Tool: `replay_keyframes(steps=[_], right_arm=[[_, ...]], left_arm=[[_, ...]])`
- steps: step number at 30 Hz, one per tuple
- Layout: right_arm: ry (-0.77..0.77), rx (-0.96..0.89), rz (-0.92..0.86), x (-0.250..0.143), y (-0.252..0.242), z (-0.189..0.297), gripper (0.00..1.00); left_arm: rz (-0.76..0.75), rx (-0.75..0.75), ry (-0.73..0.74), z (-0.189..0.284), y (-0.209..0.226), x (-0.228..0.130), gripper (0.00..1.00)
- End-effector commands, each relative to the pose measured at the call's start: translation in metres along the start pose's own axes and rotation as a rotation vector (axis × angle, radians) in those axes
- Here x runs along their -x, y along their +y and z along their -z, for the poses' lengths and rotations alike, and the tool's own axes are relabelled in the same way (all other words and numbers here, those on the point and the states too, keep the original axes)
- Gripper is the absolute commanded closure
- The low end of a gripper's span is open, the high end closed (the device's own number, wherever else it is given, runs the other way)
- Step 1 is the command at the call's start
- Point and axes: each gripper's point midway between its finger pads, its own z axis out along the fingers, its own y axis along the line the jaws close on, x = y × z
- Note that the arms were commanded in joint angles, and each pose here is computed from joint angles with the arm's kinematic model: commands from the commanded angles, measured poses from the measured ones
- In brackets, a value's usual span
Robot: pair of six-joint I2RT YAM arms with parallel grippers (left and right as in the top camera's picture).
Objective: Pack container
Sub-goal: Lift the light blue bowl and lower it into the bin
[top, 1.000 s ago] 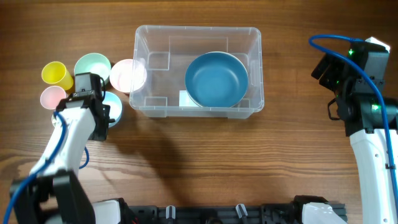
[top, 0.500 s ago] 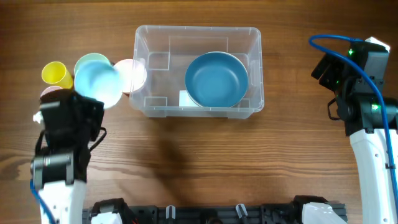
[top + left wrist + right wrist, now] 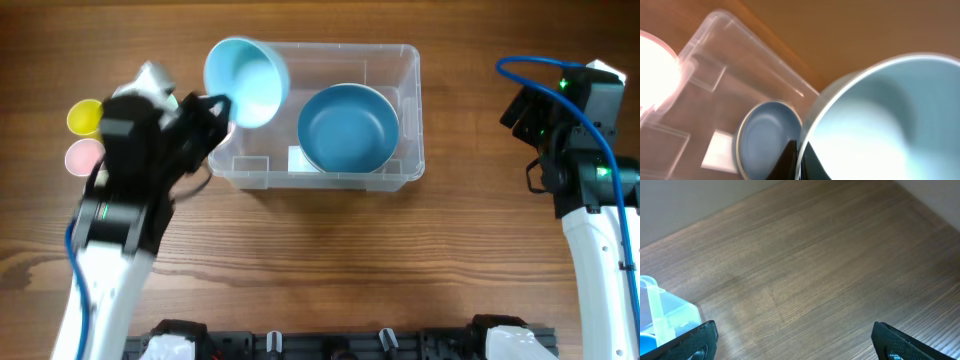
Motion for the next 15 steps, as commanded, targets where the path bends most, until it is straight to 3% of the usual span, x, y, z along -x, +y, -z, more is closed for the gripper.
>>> replay_keyframes(steps=[1, 5, 15], right_arm=[[-0.008, -0.014, -0.015, 0.003, -0.003, 0.001, 0.00], [-0.008, -0.014, -0.015, 0.003, -0.003, 0.001, 0.00], [-0.008, -0.014, -0.015, 0.003, -0.003, 0.001, 0.00]], left_arm=[[-0.231, 0.178, -0.083, -0.017, -0.025, 0.033, 0.96], [-0.305, 0.307, -0.006, -0.053, -0.024, 0.031, 0.96], [-0.263, 0.488, 0.146, -0.162, 0.055, -0.006, 0.96]])
